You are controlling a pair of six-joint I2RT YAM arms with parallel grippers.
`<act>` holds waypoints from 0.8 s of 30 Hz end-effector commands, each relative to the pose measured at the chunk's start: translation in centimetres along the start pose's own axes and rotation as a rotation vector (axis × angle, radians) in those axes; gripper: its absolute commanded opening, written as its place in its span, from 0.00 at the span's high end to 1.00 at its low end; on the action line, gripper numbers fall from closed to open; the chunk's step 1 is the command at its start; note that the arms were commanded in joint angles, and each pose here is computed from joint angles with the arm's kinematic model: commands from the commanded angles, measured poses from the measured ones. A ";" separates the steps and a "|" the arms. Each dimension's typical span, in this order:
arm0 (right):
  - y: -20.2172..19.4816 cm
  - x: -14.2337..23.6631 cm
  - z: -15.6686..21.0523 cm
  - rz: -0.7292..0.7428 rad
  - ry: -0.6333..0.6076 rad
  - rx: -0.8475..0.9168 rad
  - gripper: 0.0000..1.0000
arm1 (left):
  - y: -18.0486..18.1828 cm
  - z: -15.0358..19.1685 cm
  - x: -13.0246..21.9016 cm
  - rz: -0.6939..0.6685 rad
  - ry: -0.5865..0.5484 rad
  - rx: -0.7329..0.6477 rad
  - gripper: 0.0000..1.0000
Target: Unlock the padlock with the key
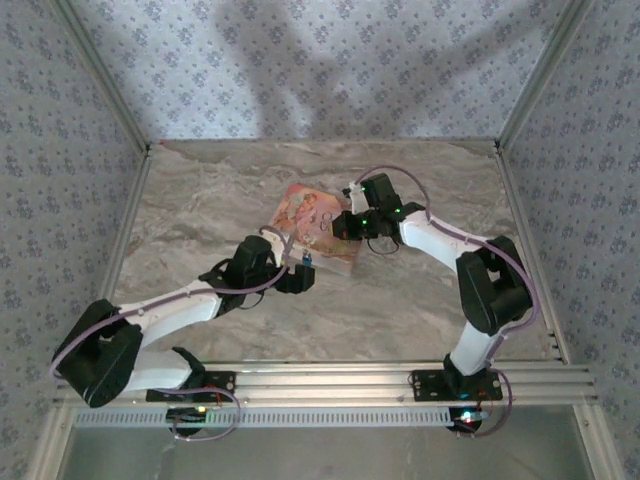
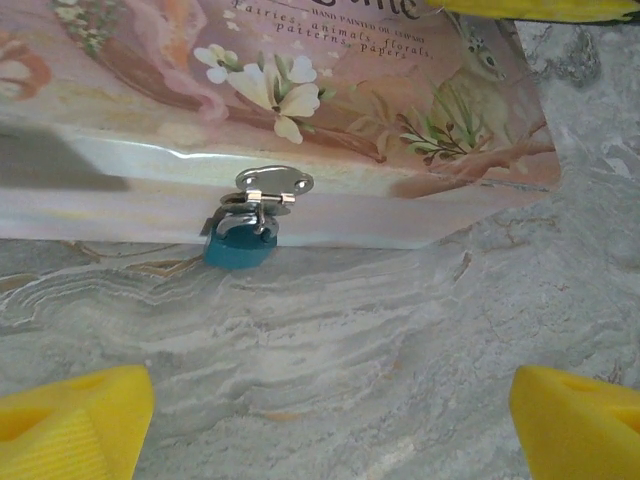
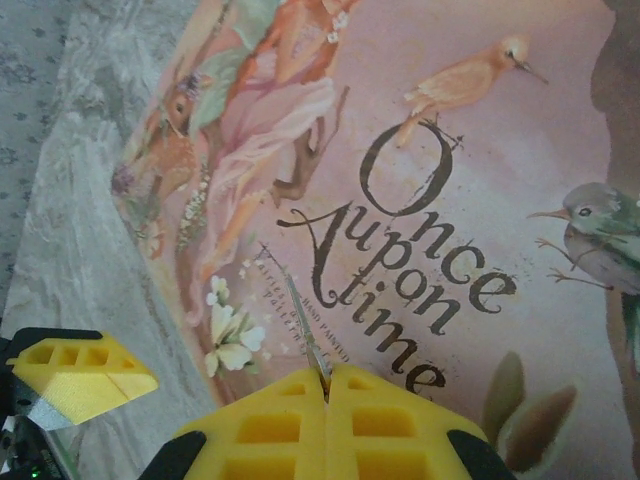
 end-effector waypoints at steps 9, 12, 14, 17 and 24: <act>-1.2 -1.3 2.3 0.085 0.102 0.006 1.00 | -0.5 -0.9 -2.7 0.048 -0.035 -0.095 0.10; -1.4 -1.4 2.8 0.096 0.116 0.005 1.00 | 0.1 -1.1 -3.3 0.018 -0.055 -0.104 0.11; -1.4 -1.5 3.1 0.102 0.122 0.007 1.00 | 0.5 -1.2 -3.5 0.006 -0.068 -0.115 0.11; -1.5 -1.7 3.4 0.104 0.134 0.006 1.00 | 1.4 -1.5 -3.8 -0.002 -0.076 -0.123 0.11; -1.7 -2.0 3.6 0.107 0.139 0.000 1.00 | 3.1 -1.9 -4.7 0.048 -0.075 -0.101 0.14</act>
Point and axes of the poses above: each hand's point on the last joint's axis, 136 mm out from that joint toward the fingers, its own x axis back along the fingers, its own y axis along the line the jaws close on, z = x × y, the point moved 7 cm from there along x, back along the fingers, and after that the axes turned 3 degrees about x, right-handed, at the moved point
